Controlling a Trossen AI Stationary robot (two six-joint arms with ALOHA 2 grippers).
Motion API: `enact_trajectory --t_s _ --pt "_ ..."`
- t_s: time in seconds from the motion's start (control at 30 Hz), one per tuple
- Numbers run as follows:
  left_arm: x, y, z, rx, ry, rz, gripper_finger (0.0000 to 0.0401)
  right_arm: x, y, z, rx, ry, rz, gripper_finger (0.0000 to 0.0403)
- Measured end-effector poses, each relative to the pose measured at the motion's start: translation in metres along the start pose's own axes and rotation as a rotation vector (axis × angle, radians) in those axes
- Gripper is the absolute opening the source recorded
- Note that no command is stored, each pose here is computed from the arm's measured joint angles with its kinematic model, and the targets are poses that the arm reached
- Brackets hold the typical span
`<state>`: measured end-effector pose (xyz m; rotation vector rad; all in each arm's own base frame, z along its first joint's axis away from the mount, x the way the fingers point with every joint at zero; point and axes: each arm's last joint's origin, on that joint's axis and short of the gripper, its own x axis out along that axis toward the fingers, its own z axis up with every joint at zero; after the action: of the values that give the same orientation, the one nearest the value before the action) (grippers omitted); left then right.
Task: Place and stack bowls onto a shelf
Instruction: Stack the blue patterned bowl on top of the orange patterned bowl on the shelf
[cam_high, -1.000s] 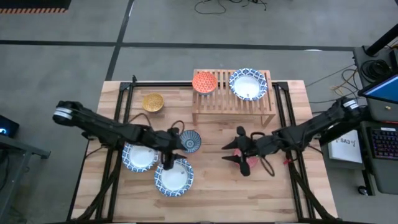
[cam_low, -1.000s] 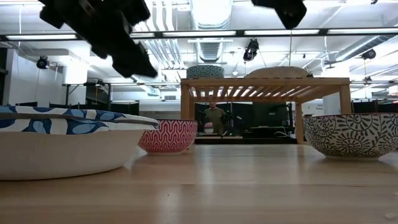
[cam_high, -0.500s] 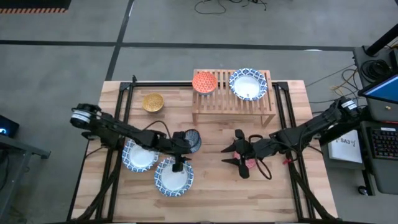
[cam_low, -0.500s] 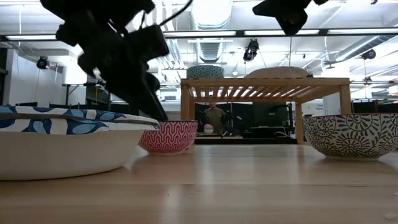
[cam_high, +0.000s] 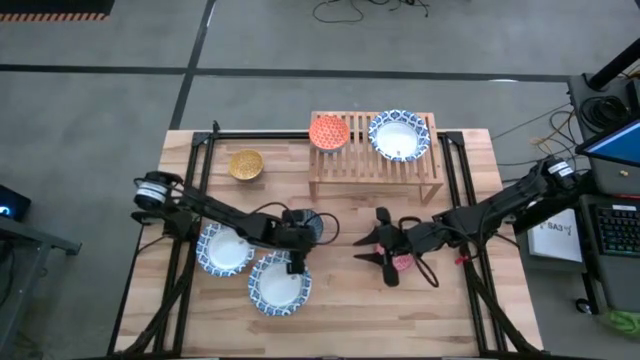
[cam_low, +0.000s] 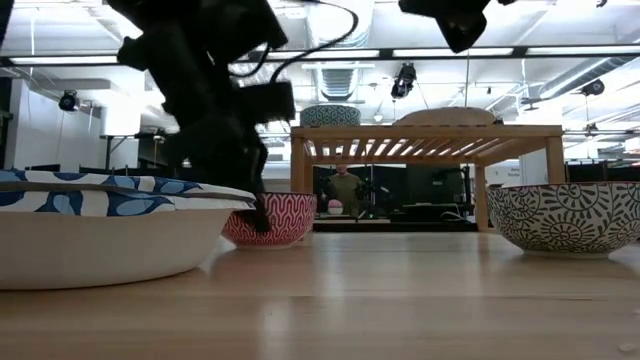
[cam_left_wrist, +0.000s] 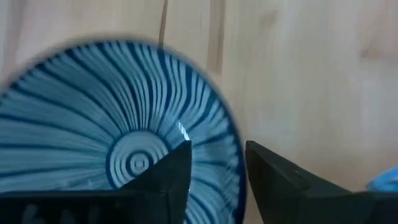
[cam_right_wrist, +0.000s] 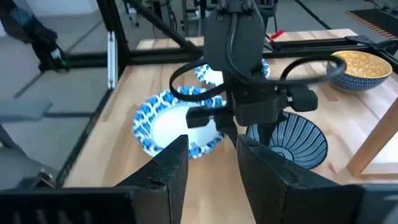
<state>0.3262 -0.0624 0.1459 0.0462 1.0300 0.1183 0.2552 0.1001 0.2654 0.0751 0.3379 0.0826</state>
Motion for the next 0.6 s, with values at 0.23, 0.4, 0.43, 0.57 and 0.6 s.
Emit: enact_trajectory --t_s 0.23,0.4,0.43,0.57,0.6 --pt "-0.009 0.001 0.003 -0.009 -0.019 -0.002 0.0014 0.001 0.0 -0.001 -0.038 0.005 -0.002 0.0111" --pt "-0.027 0.0 0.015 0.031 -0.059 -0.025 0.0009 0.0 0.0 0.0 -0.05 0.0 0.003 0.0098" --pt "-0.034 -0.002 0.019 0.047 -0.065 -0.046 0.0007 -0.001 0.0 0.0 -0.049 -0.001 0.006 0.0095" --pt "-0.07 -0.014 0.038 0.126 -0.105 -0.112 0.0006 -0.001 0.001 0.0 -0.05 0.005 0.033 0.0083" --pt "-0.08 -0.017 0.042 0.157 -0.108 -0.115 0.0006 -0.001 0.001 0.0 -0.05 0.007 0.033 0.008"
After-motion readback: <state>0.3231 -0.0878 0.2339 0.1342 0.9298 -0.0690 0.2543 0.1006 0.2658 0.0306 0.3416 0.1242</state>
